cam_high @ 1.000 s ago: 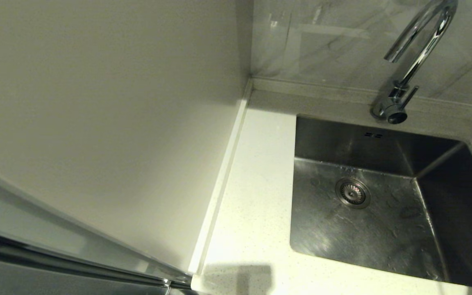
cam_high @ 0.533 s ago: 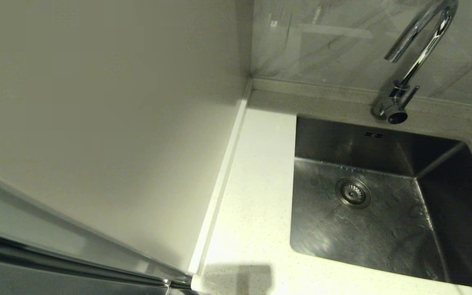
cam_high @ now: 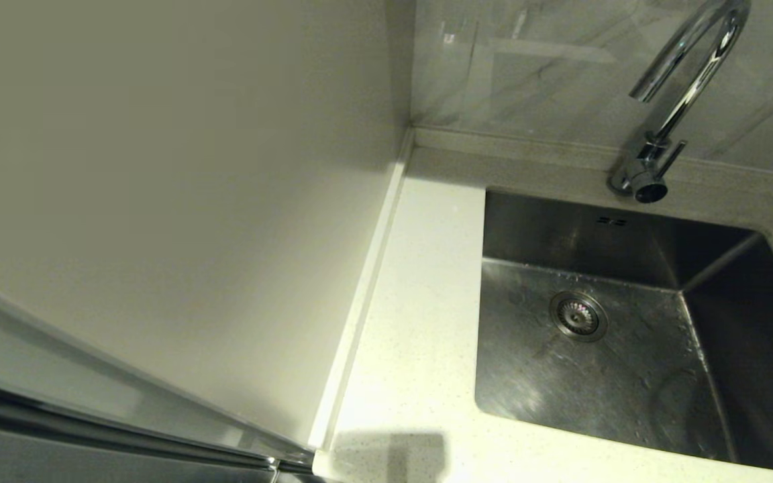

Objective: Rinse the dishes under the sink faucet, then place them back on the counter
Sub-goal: Put a bowl into the sink

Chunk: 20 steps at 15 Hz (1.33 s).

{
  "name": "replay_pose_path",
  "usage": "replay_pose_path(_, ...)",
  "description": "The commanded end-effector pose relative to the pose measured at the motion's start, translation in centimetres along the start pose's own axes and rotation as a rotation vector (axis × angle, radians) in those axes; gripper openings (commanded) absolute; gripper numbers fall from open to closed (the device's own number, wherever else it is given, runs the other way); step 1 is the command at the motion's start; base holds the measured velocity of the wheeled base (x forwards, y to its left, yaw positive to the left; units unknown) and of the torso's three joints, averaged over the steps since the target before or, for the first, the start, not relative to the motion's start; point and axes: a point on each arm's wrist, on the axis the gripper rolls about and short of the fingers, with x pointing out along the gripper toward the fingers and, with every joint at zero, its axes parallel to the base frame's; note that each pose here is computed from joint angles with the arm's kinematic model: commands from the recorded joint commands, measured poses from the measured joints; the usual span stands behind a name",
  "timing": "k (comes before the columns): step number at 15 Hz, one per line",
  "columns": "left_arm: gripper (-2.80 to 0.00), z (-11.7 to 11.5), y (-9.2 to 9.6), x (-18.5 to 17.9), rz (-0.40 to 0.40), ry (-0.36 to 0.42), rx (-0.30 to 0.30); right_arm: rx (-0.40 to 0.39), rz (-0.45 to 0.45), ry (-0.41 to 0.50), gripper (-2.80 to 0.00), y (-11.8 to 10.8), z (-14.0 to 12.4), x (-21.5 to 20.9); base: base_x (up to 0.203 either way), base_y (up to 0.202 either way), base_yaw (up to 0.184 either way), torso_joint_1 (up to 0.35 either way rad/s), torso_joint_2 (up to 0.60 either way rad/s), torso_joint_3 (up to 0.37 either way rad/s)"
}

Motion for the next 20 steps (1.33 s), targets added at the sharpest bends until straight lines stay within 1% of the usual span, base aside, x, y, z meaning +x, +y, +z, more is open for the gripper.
replay_pose_path(1,-2.80,-0.1,0.0,0.0,0.000,0.003,0.000,-0.034,0.002,0.037,0.00,-0.5,-0.8,1.9,0.000,0.000,0.000,0.000,0.00,0.000)
replay_pose_path(12,-2.80,-0.1,0.0,0.0,0.000,0.003,0.000,-0.032,0.019,0.083,0.00,-0.5,-1.9,4.0,0.000,0.000,0.000,0.000,0.00,0.000)
replay_pose_path(14,-2.80,-0.1,0.0,0.0,-0.001,0.003,0.000,-0.034,0.009,0.089,0.00,-0.5,-1.9,4.2,0.000,0.000,0.000,0.000,0.00,0.000)
replay_pose_path(15,-2.80,-0.1,0.0,0.0,-0.001,0.003,0.000,-0.035,0.003,0.091,-2.80,-0.5,-1.9,4.3,0.000,0.000,0.000,0.000,0.00,0.000)
replay_pose_path(20,-2.80,-0.1,0.0,0.0,0.000,0.003,0.000,-0.043,0.012,0.089,-2.80,0.0,-1.7,4.4,0.000,0.000,0.000,0.000,0.00,0.000)
